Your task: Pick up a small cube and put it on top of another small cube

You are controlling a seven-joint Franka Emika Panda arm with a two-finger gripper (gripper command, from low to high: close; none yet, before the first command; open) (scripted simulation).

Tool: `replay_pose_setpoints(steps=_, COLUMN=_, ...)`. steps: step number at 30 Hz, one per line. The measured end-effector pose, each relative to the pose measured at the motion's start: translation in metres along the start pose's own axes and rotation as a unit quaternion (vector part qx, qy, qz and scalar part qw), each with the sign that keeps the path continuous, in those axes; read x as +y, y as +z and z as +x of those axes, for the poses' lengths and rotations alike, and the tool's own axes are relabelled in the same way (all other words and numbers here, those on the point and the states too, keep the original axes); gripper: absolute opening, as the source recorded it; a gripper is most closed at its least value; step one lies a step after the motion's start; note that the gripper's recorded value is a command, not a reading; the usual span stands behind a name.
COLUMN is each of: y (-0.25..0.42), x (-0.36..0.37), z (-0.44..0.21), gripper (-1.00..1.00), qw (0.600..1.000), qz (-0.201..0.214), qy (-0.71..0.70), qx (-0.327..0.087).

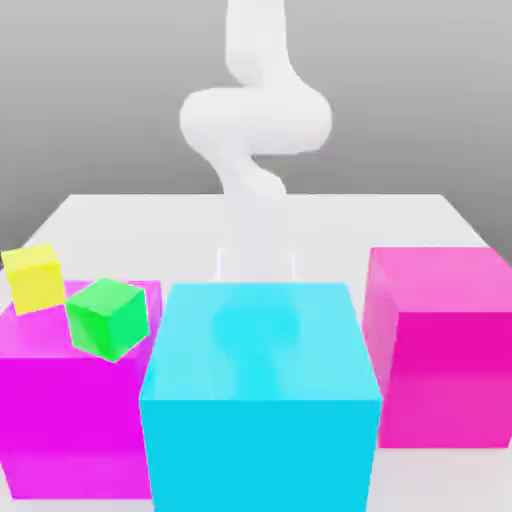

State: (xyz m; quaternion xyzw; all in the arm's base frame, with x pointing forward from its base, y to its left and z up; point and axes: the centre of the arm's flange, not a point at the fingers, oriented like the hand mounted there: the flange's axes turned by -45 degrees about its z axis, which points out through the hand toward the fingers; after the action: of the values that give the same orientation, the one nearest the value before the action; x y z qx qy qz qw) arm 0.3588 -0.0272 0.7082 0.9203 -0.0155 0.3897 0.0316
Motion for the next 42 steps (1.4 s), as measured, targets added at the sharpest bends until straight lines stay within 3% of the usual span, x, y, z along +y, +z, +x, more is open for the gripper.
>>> replay_pose_setpoints(steps=10, y=0.134, x=0.14, z=-0.047, gripper=0.0, qw=0.986, qz=-0.112, qy=-0.045, qx=-0.113)
replay_pose_setpoints(steps=20, y=0.216, x=0.29, z=-0.182, gripper=0.0, qw=0.957, qz=-0.14, qy=-0.068, qx=-0.245)
replay_pose_setpoints(steps=24, y=0.243, x=0.329, z=-0.268, gripper=0.0, qw=0.945, qz=-0.112, qy=-0.067, qx=-0.299)
replay_pose_setpoints(steps=31, y=0.302, x=0.268, z=-0.425, gripper=0.0, qw=0.923, qz=0.025, qy=-0.037, qx=-0.381)
replay_pose_setpoints(steps=37, y=0.342, x=0.256, z=-0.477, gripper=0.0, qw=0.92, qz=0.038, qy=-0.032, qx=-0.389)
replay_pose_setpoints(steps=38, y=0.344, x=0.258, z=-0.475, gripper=-1.0, qw=0.922, qz=0.037, qy=-0.043, qx=-0.383)
replay_pose_setpoints(steps=42, y=0.343, x=0.258, z=-0.475, gripper=-1.0, qw=0.922, qz=0.037, qy=-0.042, qx=-0.383)
